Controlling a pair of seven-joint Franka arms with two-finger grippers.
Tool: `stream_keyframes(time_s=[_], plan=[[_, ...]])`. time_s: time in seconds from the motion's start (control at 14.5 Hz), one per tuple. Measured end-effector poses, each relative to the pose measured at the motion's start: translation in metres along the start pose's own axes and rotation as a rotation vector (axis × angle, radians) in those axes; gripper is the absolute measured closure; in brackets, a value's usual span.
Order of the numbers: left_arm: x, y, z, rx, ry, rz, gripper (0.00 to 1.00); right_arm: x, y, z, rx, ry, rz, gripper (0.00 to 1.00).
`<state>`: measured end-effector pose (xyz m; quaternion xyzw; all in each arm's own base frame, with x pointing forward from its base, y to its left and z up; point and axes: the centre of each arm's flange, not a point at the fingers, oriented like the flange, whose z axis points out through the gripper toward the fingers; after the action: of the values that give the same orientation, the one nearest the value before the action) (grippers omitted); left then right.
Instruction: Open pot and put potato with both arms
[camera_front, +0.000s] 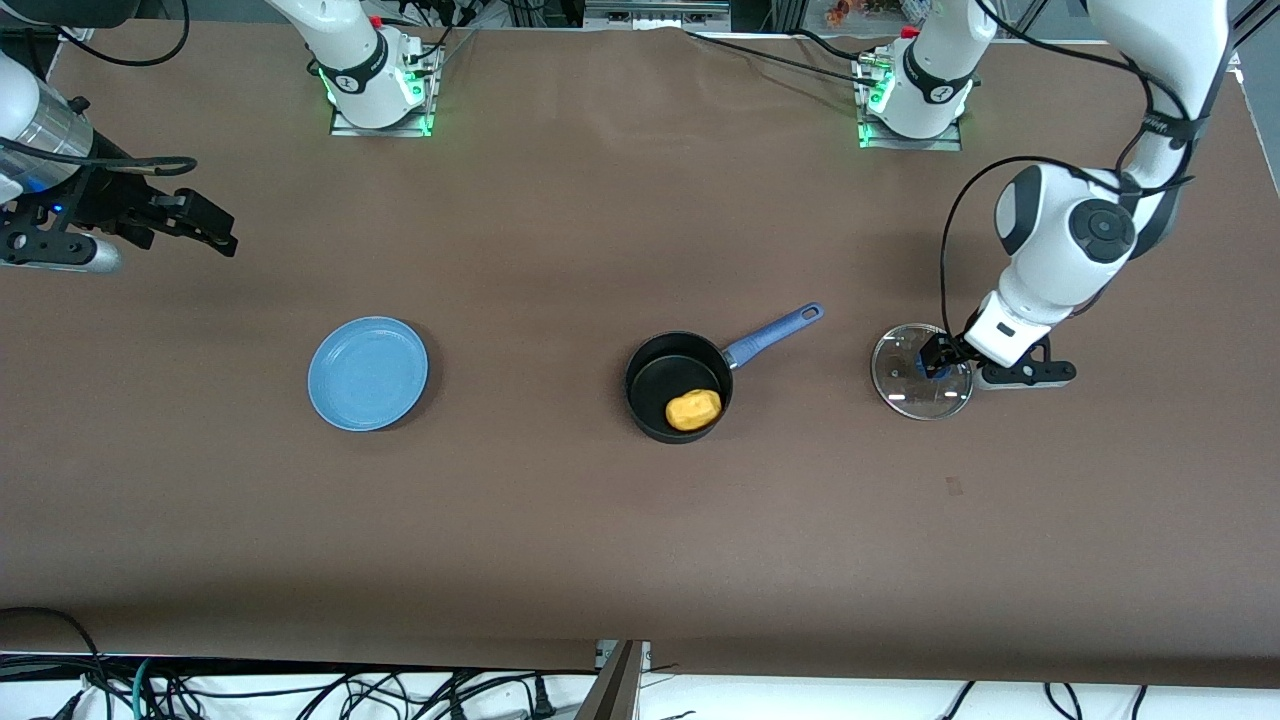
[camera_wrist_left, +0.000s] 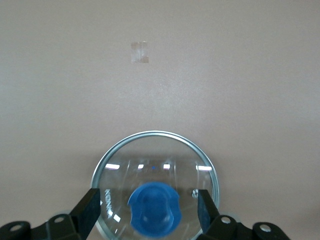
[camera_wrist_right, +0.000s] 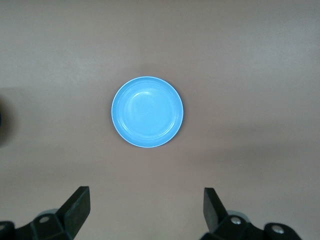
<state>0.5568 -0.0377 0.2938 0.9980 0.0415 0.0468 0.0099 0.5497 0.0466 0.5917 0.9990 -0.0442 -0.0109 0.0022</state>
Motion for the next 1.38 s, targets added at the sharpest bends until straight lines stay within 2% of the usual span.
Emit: stream_keyframes(time_s=[0.21,0.55,0.76,0.96,1.1,1.24,1.38], plan=[[0.017,0.008,-0.052,-0.006,-0.055,-0.02,0.14,0.0,-0.002,-0.001,-0.002,0.004,-0.005,0.0],[0.039,0.013,-0.142,0.013,-0.108,-0.019,0.14,0.001,0.0,-0.006,0.0,0.014,-0.001,0.0],[0.054,0.014,-0.204,0.015,-0.104,-0.021,0.14,0.001,-0.001,-0.007,0.0,0.017,-0.002,0.0],[0.062,0.014,-0.253,0.009,-0.069,-0.024,0.11,0.001,0.0,-0.007,0.0,0.017,-0.002,0.0],[0.065,0.013,-0.269,0.006,-0.05,-0.025,0.1,0.001,0.0,-0.007,0.0,0.017,-0.001,0.0],[0.065,0.014,-0.281,0.006,-0.047,-0.024,0.0,0.001,0.0,-0.007,0.0,0.017,-0.001,0.0],[0.065,0.012,-0.299,0.006,-0.046,-0.025,0.0,0.001,0.0,-0.007,0.0,0.017,-0.001,0.0]])
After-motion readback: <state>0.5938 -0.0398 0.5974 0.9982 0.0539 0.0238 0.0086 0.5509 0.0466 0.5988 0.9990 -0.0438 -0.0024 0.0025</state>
